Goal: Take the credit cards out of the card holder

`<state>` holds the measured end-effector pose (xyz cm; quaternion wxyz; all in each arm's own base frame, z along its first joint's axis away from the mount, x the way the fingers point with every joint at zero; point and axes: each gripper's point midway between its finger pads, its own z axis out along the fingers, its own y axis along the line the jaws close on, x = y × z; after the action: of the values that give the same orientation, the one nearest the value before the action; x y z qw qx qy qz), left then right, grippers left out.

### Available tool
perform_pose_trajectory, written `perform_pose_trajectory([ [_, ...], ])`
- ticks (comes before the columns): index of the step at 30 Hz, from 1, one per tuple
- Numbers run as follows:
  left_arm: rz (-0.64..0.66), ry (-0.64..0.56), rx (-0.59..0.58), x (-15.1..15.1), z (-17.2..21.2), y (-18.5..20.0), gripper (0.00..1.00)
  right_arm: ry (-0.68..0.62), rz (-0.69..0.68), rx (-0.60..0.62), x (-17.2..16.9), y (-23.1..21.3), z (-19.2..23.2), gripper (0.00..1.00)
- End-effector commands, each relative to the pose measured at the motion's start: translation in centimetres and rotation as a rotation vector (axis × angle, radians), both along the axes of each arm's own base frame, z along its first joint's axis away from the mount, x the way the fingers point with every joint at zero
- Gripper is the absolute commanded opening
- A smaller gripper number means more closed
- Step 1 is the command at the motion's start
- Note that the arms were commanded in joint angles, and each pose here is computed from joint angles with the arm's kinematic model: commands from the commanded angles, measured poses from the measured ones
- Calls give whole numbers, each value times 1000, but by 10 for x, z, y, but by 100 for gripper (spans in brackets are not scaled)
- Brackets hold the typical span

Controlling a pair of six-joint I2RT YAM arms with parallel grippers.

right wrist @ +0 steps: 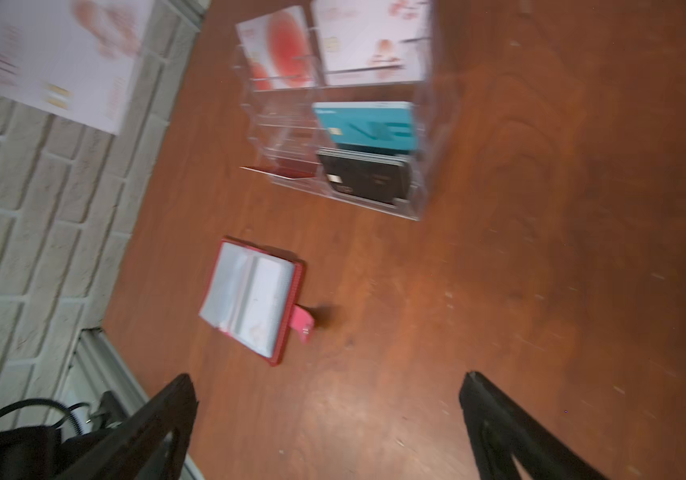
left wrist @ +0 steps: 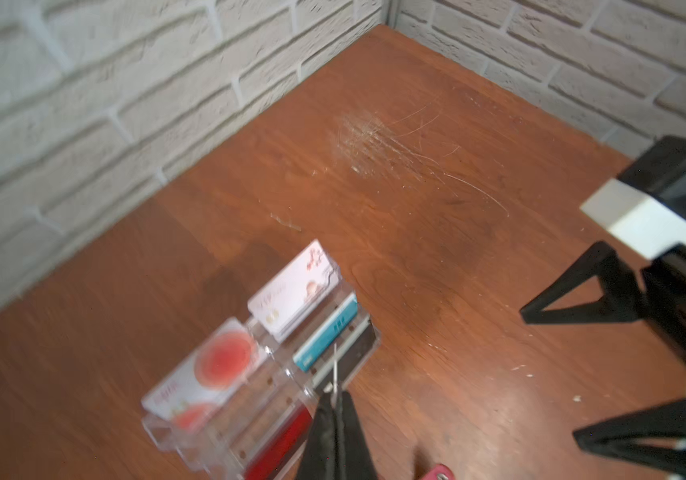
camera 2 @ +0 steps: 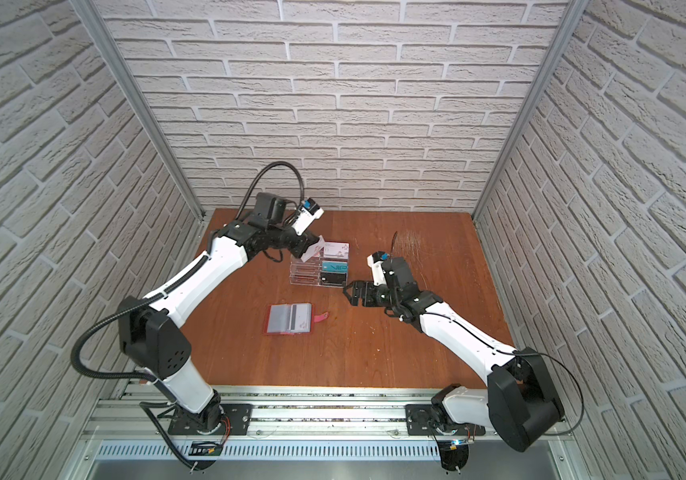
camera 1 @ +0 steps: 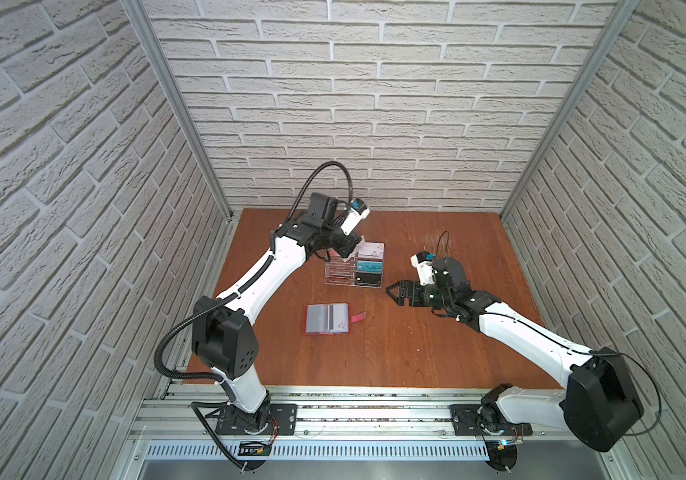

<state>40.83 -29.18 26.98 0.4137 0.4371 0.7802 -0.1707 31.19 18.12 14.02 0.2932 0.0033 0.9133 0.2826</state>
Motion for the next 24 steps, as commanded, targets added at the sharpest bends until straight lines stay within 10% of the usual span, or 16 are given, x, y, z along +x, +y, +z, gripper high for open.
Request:
perform_pose_trajectory([
  [1, -147, -208, 229, 23, -25, -20, 0, 86, -55, -81, -17, -34, -24, 100],
  [9, -368, -384, 320, 60, -57, -55, 0, 95, -130, -40, -21, -68, -20, 100],
  [24, -585, -351, 261, 53, -83, -60, 0, 124, -184, 14, -15, -90, -33, 100],
])
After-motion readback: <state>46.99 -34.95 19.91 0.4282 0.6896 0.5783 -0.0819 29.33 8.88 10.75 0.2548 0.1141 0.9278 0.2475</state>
